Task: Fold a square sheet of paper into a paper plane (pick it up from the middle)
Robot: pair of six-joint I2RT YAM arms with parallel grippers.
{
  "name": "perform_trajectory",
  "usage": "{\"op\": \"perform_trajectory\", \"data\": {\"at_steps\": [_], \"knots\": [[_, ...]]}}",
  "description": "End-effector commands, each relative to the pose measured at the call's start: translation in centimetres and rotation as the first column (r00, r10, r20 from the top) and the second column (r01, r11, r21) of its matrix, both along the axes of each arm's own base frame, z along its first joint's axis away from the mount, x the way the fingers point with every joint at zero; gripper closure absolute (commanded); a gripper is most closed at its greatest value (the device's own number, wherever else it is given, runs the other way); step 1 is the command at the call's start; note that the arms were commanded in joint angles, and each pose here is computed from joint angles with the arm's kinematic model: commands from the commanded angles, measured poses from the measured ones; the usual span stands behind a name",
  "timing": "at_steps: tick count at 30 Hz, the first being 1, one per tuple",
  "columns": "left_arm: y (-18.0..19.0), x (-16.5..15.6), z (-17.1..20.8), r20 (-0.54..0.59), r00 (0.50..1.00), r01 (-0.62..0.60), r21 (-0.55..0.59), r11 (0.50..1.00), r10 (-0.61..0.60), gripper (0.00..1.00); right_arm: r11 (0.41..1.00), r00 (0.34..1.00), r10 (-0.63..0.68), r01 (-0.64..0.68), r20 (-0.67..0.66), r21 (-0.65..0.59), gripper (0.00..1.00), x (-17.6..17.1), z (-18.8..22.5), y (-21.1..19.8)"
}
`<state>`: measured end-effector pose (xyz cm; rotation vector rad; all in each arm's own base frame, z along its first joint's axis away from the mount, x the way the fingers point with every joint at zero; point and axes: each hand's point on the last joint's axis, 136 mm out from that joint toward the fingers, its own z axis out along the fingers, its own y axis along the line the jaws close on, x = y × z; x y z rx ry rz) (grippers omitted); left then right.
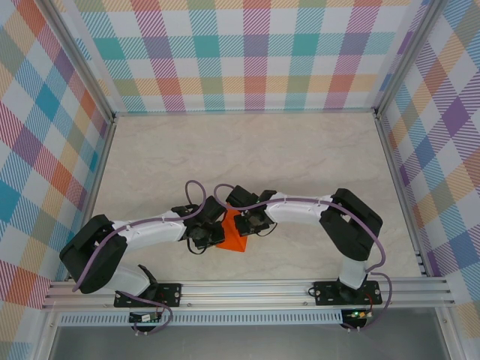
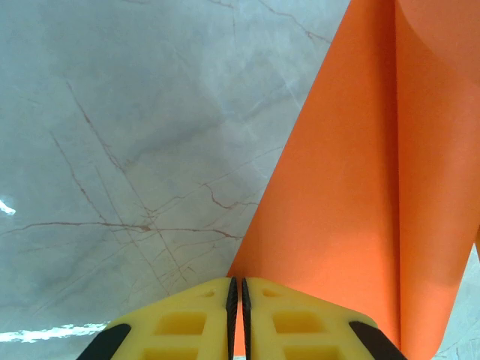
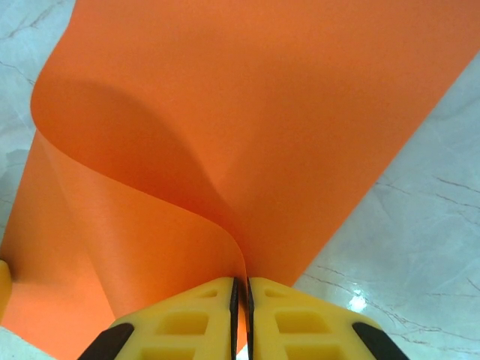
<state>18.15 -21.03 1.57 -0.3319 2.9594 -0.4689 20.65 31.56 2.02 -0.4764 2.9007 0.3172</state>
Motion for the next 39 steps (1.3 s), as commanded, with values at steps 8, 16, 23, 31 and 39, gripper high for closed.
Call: {"op": "perform_trajectory", "data": {"at_steps": [8,16,23,31,39], "knots": [[0.8,-0.9,-0.4,-0.023,0.999,0.028,0.058,0.998,-0.027,0.87,0.999,1.000,-0.002,0.002,-0.006,-0.040,0.86,0.4,-0.6,-0.3],[0.2,-0.1,1.9,0.038,0.999,0.014,-0.010,1.000,-0.013,0.84,0.999,1.000,-0.009,0.009,-0.015,-0.050,0.86,0.1,-1.1,-0.7],[-0.5,2.8,7.2,0.143,0.975,-0.108,-0.370,0.923,0.171,1.00,0.999,1.000,-0.015,0.014,-0.024,-0.051,0.86,-0.2,-1.6,-0.9],[-2.0,4.5,8.8,0.152,0.959,-0.111,-0.573,0.812,0.238,1.00,0.998,0.999,-0.025,0.023,-0.031,-0.050,0.86,-0.4,-2.0,-1.1],[-3.0,5.2,7.2,0.130,0.965,-0.109,-0.596,0.796,0.229,1.00,0.999,0.999,-0.025,0.023,-0.032,-0.047,0.86,-0.3,-2.0,-1.0]]}}
